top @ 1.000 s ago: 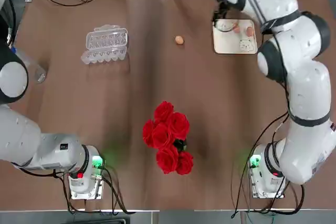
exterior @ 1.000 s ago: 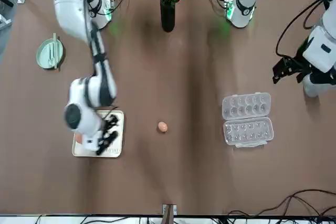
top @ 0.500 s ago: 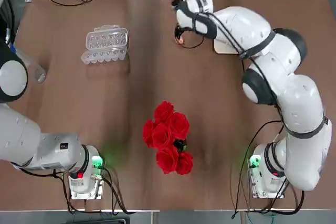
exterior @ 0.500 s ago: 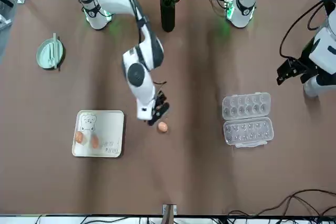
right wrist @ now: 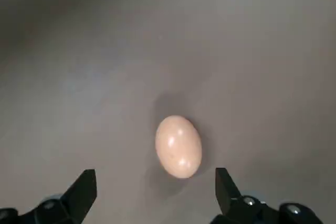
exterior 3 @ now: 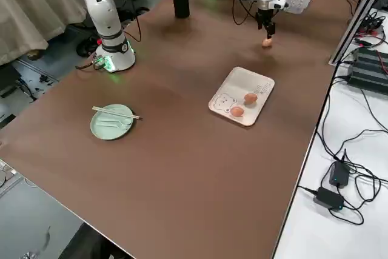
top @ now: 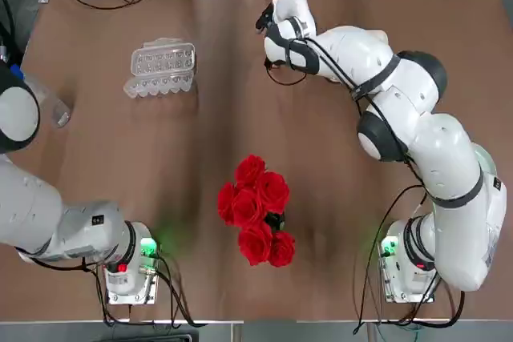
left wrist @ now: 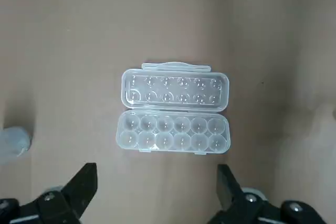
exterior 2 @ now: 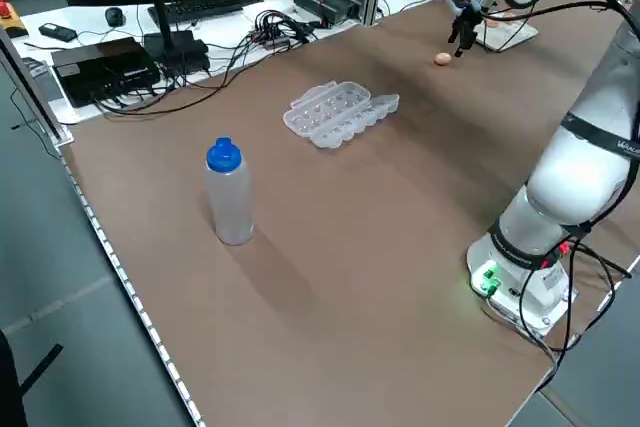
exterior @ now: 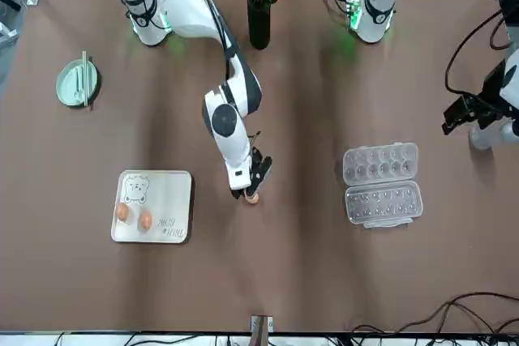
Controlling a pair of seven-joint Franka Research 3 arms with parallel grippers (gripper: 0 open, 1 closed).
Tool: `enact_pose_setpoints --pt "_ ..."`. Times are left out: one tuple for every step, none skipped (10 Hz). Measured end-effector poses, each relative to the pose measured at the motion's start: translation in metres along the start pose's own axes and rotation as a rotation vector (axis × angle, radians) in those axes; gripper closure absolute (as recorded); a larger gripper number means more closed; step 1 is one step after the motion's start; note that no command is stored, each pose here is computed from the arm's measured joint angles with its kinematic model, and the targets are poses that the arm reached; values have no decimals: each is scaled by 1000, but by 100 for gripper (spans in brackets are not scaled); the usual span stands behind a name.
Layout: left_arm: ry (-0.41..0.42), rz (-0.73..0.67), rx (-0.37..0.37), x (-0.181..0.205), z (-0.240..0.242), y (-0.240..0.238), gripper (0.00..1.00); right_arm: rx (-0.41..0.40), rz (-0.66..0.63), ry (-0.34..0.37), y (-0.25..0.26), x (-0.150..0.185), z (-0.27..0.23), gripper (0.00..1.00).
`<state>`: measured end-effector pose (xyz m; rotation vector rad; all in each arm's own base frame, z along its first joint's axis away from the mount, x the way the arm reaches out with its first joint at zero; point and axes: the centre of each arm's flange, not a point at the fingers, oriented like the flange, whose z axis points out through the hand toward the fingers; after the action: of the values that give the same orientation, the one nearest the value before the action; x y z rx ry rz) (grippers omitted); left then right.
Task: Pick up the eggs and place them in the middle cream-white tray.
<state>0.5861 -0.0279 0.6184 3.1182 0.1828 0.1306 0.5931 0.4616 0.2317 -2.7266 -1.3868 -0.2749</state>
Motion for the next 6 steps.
enact_pose_setpoints --pt "-1 6 -1 0 1 3 0 -5 -24 8 1 4 1 0" --pt "-2 11 -1 -1 1 6 0 -11 -38 17 1 9 2 0" --pt "-3 11 -1 0 1 6 0 -22 -44 30 2 12 6 0" --pt "-3 9 -1 0 2 5 0 -41 -50 48 4 13 14 0" --pt "-3 9 -1 0 2 5 0 -55 -59 54 6 11 25 0" --pt "-3 9 -1 0 2 5 0 -61 -65 48 8 7 35 0"
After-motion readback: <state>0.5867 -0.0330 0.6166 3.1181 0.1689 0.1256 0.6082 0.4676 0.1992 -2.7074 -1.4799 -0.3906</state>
